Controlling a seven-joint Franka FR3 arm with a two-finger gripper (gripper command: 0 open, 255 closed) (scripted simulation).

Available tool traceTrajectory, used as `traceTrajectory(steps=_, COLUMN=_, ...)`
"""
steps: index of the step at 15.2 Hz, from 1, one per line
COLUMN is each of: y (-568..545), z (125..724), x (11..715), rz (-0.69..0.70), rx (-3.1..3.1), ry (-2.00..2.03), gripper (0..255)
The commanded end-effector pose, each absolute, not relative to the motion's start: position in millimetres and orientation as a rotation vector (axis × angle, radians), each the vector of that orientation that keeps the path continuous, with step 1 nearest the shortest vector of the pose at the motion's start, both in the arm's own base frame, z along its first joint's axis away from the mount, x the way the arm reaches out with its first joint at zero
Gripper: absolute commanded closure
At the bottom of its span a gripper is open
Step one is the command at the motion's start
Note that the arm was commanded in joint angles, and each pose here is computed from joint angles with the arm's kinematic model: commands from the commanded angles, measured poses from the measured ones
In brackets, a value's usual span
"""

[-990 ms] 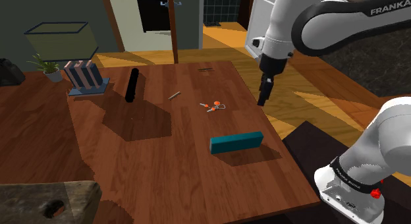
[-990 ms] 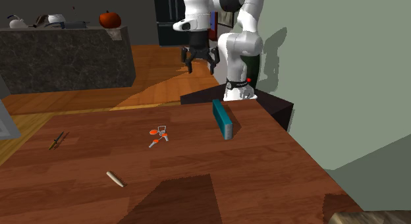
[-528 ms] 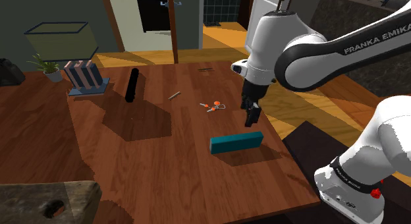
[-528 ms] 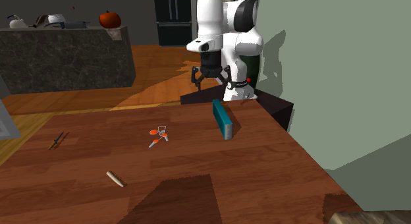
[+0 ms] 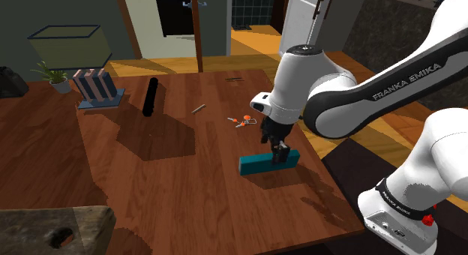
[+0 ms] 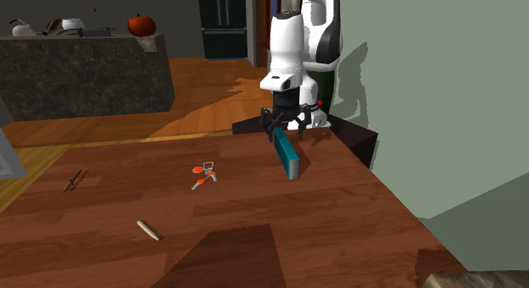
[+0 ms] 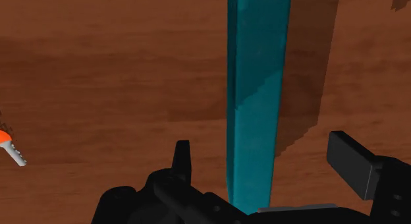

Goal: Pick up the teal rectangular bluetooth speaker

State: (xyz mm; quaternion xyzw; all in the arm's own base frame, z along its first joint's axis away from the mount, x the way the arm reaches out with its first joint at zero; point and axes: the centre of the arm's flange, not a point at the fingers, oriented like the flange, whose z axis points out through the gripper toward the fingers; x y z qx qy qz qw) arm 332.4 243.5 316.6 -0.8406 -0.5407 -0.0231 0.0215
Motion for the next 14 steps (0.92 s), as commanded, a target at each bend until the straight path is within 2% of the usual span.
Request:
traceTrajectory(steps=1, y=244.7, z=305.8, x=331.1, rz=-0.074, rx=-2.602, ry=-1.681, gripper=0)
traceTrajectory(steps=6, y=244.7, z=287.0, x=331.1, rz=-0.074, rx=-2.602, ry=-1.681, gripper=0)
traceTrajectory(steps=7, y=245.0, z=287.3, x=331.5, rz=-0.074, rx=-2.602, ry=-1.681, gripper=255)
traceTrajectory(steps=14, y=245.2, z=287.2, x=331.1, rz=-0.074, rx=-2.602, ry=-1.681, gripper=255)
